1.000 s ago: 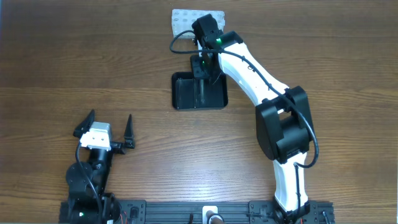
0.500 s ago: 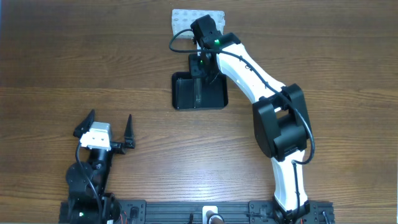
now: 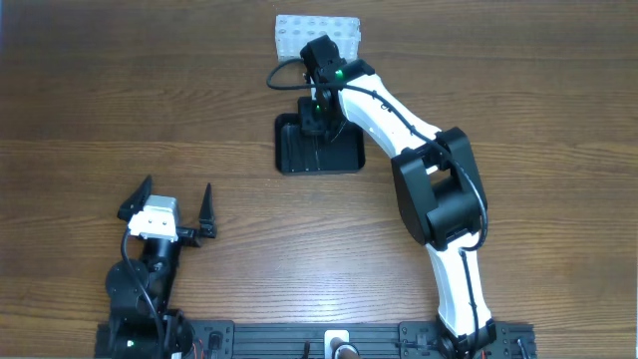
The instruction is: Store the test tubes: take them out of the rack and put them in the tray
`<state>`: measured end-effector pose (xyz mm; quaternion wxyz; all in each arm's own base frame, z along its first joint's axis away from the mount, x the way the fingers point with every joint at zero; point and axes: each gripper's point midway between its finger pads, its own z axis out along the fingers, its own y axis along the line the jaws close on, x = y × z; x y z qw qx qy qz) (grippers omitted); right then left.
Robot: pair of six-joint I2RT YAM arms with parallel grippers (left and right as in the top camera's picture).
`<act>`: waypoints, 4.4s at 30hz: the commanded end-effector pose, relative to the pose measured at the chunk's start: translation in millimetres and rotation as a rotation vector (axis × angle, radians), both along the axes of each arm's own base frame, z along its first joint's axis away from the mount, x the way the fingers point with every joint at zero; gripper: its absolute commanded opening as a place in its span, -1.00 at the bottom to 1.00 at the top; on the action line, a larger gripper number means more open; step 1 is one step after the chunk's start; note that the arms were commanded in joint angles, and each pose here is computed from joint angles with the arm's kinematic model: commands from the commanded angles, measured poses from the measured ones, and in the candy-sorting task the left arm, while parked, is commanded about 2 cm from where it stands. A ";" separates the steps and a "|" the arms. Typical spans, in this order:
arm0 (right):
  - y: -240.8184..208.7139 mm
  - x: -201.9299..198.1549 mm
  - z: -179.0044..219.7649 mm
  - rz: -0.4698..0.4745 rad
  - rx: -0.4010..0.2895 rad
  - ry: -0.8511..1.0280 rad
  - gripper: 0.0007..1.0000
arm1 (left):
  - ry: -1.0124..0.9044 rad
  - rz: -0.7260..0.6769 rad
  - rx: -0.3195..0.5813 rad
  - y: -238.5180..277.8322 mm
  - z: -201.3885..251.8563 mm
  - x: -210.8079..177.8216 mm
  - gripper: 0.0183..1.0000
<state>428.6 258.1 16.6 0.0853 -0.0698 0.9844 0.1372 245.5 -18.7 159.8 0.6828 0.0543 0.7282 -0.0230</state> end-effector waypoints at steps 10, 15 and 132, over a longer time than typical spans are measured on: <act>-0.2 -2.1 -6.2 0.003 -0.015 0.005 -0.24 | 0.002 -0.008 -0.012 -1.1 -1.4 -0.3 1.00; 3.4 1.5 18.7 0.025 -0.001 -0.052 -0.04 | 0.002 -0.009 -0.012 -1.1 -1.3 -0.3 1.00; -32.1 4.2 133.3 0.030 -0.002 -0.254 -0.80 | 0.002 -0.009 -0.012 -1.1 -1.4 -0.3 1.00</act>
